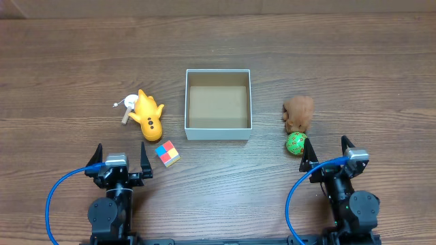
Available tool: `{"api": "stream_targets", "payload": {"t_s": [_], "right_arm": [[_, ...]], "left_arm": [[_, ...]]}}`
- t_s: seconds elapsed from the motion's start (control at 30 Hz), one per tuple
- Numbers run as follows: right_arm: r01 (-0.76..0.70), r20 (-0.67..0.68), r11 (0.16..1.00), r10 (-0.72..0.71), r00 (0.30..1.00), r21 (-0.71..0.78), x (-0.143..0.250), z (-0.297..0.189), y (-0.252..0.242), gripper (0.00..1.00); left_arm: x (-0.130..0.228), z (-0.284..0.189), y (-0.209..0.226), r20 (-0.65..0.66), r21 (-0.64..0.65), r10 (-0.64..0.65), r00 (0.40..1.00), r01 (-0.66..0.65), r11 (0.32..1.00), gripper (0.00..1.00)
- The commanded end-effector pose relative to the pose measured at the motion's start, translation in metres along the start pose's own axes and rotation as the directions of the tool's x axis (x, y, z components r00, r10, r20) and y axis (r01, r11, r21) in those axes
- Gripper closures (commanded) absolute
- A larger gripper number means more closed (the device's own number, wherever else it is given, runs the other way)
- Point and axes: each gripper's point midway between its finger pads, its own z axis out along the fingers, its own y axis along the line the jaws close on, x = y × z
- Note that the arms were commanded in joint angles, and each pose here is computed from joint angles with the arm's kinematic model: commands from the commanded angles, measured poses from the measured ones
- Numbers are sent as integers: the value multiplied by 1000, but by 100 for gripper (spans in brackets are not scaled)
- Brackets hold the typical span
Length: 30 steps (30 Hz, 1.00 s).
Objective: Pack container
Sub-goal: 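Reach the right gripper down and grasp the brown plush hamster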
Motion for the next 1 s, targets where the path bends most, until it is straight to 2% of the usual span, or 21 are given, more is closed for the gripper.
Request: {"api": "stream_targets", "payload": {"t_s": [0.0,0.17,0.33,0.47,0.6,0.73,0.97], "right_arm": [[-22,96,999,19,995,31,-69,-20,3,0],[-22,21,998,21,1000,53,-121,-26,10,0],[-20,-165,997,32,986,70,-159,-1,18,0],[-13,-396,995,53,917,102,-183,26,22,0],[-7,-480,993,63,875,118,-199,53,23,0],[-4,-519,992,69,852,125,-193,84,21,0],[27,-677,988,83,732,151,-131,125,9,0]], "left_arm": [[-1,0,-2,10,12,16,1000,-16,1000,0],[-1,0,-2,10,11,16,1000,-16,1000,0],[-1,0,-2,10,12,16,1000,-16,1000,0],[-1,0,-2,10,12,16,1000,-16,1000,0],[-1,0,-2,10,12,16,1000,-16,1000,0],[-1,0,-2,10,11,16,1000,-16,1000,0],[-1,0,-2,10,12,16,1000,-16,1000,0]]}}
